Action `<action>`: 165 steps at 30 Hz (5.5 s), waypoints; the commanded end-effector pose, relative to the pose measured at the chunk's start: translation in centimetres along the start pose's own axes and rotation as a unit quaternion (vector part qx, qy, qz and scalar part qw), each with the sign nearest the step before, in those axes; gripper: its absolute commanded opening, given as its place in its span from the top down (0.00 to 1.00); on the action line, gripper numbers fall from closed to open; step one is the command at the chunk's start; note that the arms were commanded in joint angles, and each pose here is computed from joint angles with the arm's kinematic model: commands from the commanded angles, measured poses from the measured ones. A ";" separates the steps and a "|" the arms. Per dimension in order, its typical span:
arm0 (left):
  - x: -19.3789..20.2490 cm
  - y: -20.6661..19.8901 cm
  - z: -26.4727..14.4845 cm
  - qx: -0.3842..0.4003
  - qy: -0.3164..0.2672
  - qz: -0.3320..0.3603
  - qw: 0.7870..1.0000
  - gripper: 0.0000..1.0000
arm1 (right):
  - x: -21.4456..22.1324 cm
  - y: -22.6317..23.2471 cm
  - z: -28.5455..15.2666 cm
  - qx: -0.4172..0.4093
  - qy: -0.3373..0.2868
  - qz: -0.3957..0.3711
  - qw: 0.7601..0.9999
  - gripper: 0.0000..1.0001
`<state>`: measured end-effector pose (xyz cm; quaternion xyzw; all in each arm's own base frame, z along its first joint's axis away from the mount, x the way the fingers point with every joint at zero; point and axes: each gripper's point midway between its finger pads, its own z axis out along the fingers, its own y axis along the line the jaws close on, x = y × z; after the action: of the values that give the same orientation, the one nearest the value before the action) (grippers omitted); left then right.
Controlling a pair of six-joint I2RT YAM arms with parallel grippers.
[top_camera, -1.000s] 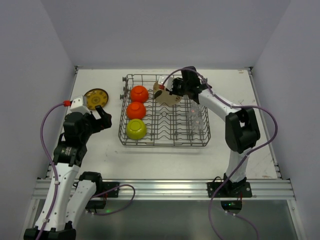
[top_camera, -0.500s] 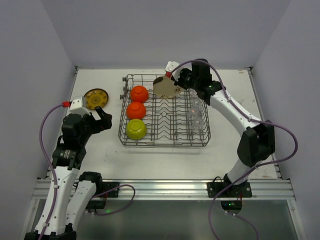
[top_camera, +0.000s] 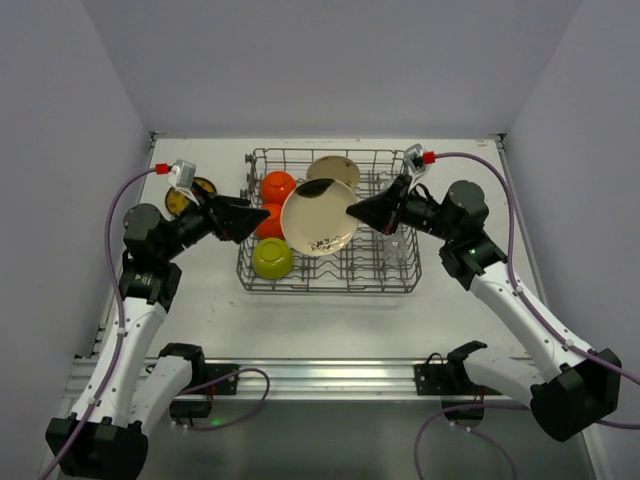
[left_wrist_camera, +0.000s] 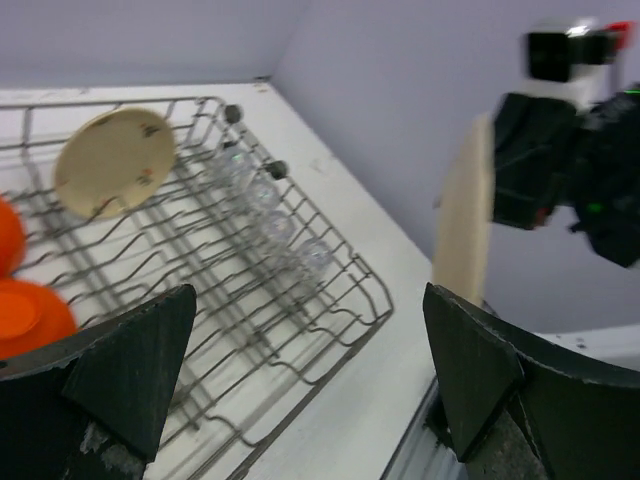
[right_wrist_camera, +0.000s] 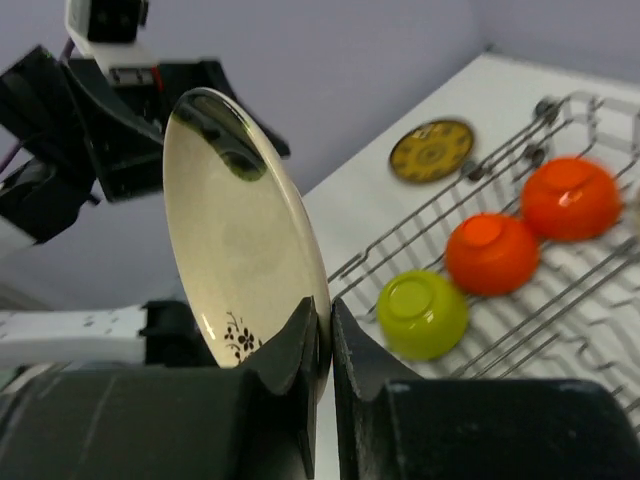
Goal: Unload the mixed dishes from the dish rack
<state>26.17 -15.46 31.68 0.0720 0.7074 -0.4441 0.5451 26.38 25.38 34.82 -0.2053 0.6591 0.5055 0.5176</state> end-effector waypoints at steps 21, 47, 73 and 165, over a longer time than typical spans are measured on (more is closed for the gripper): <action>-0.3 -9.5 5.8 0.126 -0.015 0.045 0.991 1.00 | 0.9 2.3 -2.4 -0.018 -0.009 0.062 0.998 1.00; -9.2 33.8 -4.8 -0.455 -0.171 -0.294 0.823 1.00 | 1.1 -2.0 -10.1 0.216 -0.066 -0.008 0.974 0.01; -1.4 41.9 -4.7 -0.518 -0.064 -0.344 0.781 0.62 | 2.6 -0.2 -12.7 0.204 -0.062 -0.041 0.976 0.01; 3.5 9.3 -7.4 -0.273 -0.002 0.022 0.962 0.00 | 3.1 -31.0 14.7 0.060 0.262 -0.546 0.794 0.44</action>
<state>24.95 -5.84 23.49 -0.0787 0.8012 -0.2210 0.5505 56.02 25.06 15.91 -0.6128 0.6183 0.0201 0.4918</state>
